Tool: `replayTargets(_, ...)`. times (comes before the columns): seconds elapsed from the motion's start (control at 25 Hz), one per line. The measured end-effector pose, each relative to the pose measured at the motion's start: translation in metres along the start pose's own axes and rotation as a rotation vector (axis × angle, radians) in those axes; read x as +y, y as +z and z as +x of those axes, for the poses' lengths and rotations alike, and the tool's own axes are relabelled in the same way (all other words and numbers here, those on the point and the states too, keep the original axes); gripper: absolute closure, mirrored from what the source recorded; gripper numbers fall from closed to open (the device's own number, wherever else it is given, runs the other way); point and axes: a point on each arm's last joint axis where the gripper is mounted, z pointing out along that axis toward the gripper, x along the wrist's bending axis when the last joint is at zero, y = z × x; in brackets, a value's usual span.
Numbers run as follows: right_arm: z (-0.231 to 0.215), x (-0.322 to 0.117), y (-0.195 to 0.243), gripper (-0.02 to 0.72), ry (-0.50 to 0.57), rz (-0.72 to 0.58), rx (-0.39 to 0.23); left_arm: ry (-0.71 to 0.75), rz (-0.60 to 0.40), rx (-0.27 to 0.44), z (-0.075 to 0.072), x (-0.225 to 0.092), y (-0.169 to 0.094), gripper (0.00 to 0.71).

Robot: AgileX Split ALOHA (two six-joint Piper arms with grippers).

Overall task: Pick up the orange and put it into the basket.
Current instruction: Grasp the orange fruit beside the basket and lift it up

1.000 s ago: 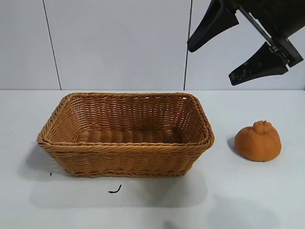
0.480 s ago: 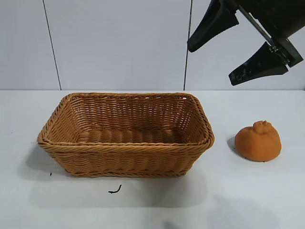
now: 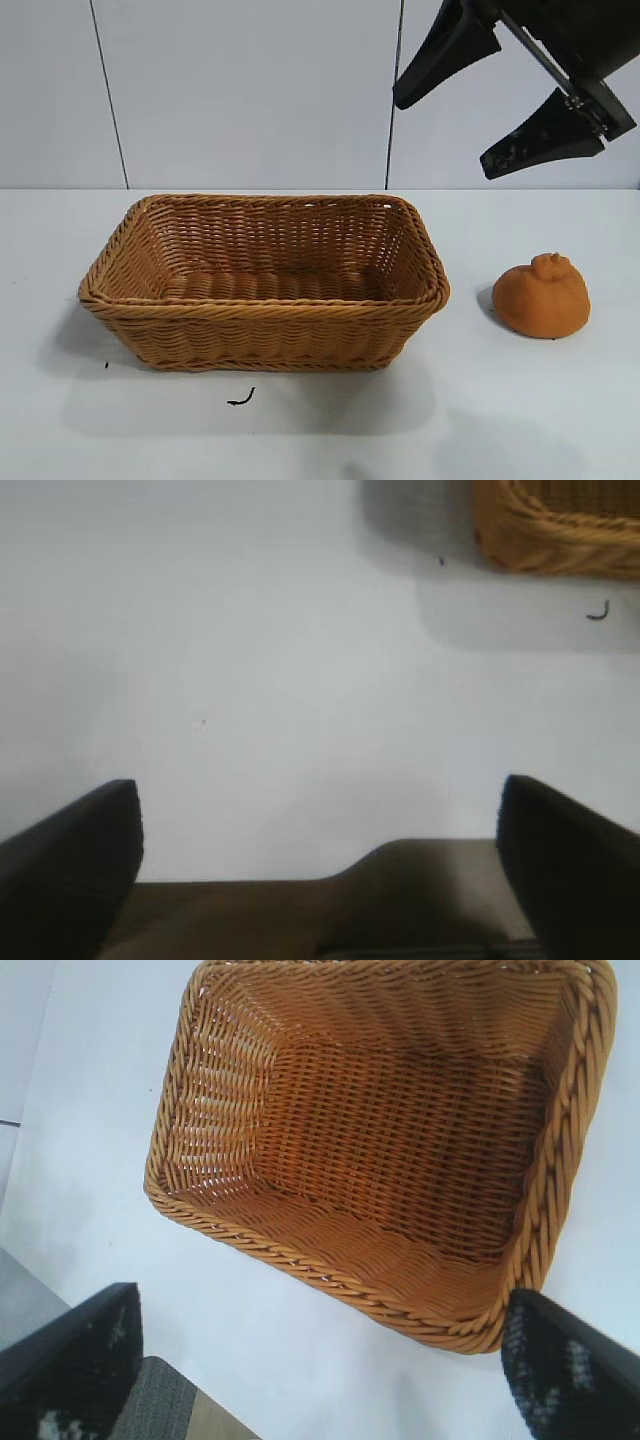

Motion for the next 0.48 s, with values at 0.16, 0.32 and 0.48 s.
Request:
replayTargets(0.16, 0.0, 0.008, -0.007, 0.008, -0.049, -0.006, -0.07, 0.01, -0.106, -0.002, -0.001, -0.009, -0.014, 0.018)
replayTargets(0.32, -0.002, 0.023, -0.021, 0.008, -0.091, -0.025, -0.202, 0.01, -0.109, -0.002, -0.001, -0.009, -0.014, 0.018)
replayTargets(0.48, -0.006, 0.033, -0.037, 0.008, -0.117, -0.022, -0.355, 0.011, -0.109, -0.002, -0.001, -0.009, -0.014, 0.018)
